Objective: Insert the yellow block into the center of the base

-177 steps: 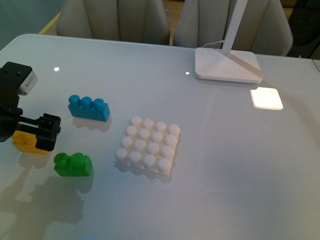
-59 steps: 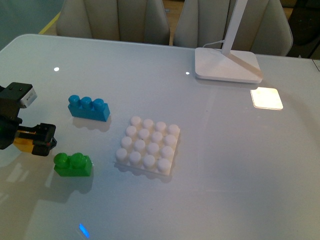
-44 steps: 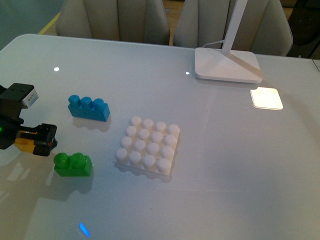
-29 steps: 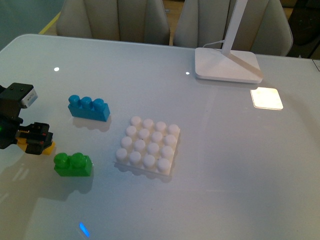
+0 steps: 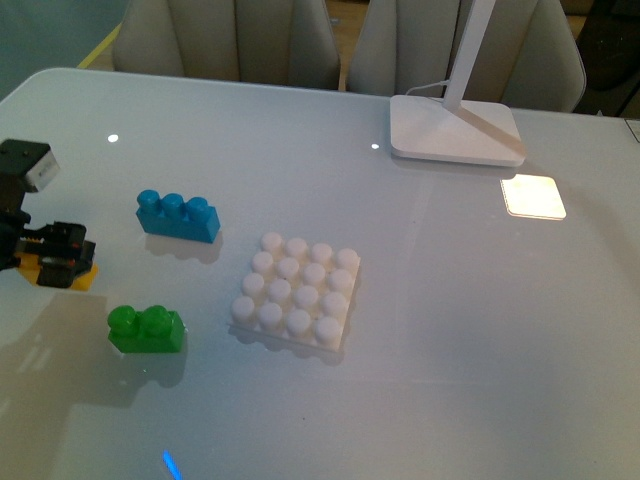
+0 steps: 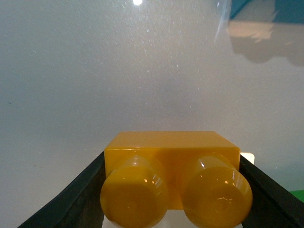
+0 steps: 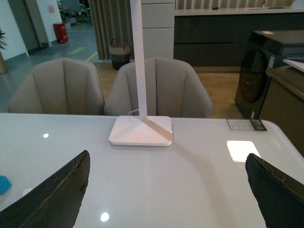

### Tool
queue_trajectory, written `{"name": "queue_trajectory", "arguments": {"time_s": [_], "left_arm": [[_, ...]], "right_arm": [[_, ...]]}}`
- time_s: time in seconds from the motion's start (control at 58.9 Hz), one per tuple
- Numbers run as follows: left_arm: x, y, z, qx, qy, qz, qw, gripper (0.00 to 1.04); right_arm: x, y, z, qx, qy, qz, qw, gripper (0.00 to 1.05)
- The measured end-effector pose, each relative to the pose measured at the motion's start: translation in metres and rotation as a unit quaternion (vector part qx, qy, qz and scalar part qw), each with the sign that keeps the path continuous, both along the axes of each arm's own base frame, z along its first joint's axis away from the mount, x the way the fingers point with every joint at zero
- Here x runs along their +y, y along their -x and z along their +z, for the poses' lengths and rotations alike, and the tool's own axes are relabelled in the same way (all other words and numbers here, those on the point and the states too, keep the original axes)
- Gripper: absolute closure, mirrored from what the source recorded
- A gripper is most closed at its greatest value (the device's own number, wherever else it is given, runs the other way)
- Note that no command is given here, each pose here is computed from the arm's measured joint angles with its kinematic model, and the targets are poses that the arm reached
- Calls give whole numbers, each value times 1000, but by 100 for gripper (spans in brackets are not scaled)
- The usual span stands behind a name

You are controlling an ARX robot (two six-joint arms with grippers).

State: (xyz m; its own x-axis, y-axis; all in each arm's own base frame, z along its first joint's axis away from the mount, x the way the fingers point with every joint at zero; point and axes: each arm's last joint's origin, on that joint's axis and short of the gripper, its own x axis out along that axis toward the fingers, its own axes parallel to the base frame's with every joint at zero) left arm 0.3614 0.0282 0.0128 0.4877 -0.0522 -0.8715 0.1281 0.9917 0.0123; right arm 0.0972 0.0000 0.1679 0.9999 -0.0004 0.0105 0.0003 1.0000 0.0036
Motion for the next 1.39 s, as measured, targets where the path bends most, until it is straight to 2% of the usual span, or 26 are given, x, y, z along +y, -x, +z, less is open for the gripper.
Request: {"name": "queue_trajectory", "arguments": {"time_s": [0.085,0.17,0.561,0.816,1.393], "left_arm": [[-13,3,21,-16,3,11,1000,42],[-25,8,28,-18,2,14,1000,42],[-108,26,39,-8,20,-30,999,42],[-144,27,47,-11,22,-57,998,42],[-202,27,33,2,40,-112,993,42]], "right_arm": [[0,0,0,0,0,0,1000,9],[0,0,0,0,0,0,1000,9],[0,0,0,0,0,0,1000,9],[0,0,0,0,0,0,1000,9],[0,0,0,0,0,0,1000,9]]}}
